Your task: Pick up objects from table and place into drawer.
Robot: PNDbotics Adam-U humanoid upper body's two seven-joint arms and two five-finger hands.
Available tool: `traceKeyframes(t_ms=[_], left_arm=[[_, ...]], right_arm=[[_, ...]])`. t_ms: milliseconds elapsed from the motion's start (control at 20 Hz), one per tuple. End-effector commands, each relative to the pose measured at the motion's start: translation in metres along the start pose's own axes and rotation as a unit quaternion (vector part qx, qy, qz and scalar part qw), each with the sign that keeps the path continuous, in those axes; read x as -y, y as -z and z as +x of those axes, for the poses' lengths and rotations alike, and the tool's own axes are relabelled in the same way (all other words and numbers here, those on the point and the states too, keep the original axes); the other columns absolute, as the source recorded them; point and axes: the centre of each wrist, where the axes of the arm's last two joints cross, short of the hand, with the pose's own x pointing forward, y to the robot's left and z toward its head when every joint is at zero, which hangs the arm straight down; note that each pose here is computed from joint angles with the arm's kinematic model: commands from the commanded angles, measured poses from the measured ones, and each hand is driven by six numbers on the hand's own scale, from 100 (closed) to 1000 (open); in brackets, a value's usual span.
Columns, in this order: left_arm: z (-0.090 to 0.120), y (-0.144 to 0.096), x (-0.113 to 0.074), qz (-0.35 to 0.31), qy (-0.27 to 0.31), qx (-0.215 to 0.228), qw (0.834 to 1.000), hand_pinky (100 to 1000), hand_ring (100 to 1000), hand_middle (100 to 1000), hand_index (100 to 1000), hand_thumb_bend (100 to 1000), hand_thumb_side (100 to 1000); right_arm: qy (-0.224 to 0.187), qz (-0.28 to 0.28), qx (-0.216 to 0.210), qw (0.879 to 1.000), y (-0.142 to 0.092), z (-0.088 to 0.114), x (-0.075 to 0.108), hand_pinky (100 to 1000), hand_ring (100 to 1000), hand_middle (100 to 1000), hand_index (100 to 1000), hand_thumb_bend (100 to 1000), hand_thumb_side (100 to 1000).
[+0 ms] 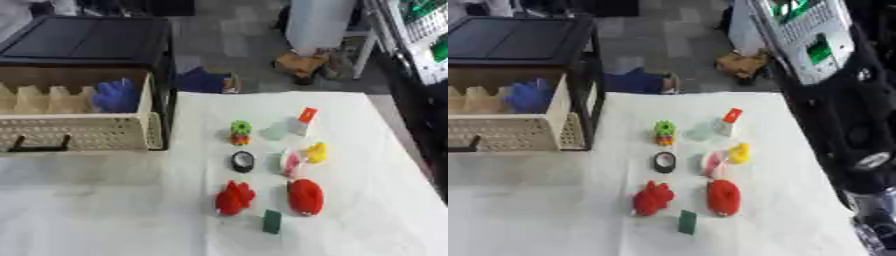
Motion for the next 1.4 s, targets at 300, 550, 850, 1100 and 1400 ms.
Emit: traceKeyframes(t_ms=[300,550,850,1100,1400], left_arm=[[0.004,0.006,-0.011,0.009,0.026,0.025,0.999,100,100,100,638,294,1000],[0.007,0.01,-0.015,0.011,0.055,0.05,0.997,100,100,100,646,290,1000],[0.009,0.013,-0.018,-0.022,0.104,0.083,0.991,100,100,100,679,233,1000],[0.01,0.014,-0.02,-0.114,0.165,0.113,0.973,100,100,100,733,100,1000],[0.014,0.018,-0.028,-0.299,0.231,0.129,0.917,157,100,122,756,100,1000]], right_arm=[[-0.005,-0.071,0.044,0.996,-0.028,0.006,0.039,627,660,650,842,100,1000],[-0.003,-0.091,0.041,0.995,-0.041,-0.013,0.049,629,658,642,832,100,1000],[-0.001,-0.116,0.022,0.993,-0.058,-0.035,0.058,638,659,639,833,100,1000],[-0.001,-0.131,0.002,0.991,-0.073,-0.05,0.06,640,656,635,834,100,1000],[-0.014,-0.137,-0.001,0.99,-0.081,-0.058,0.064,649,667,643,838,100,1000]])
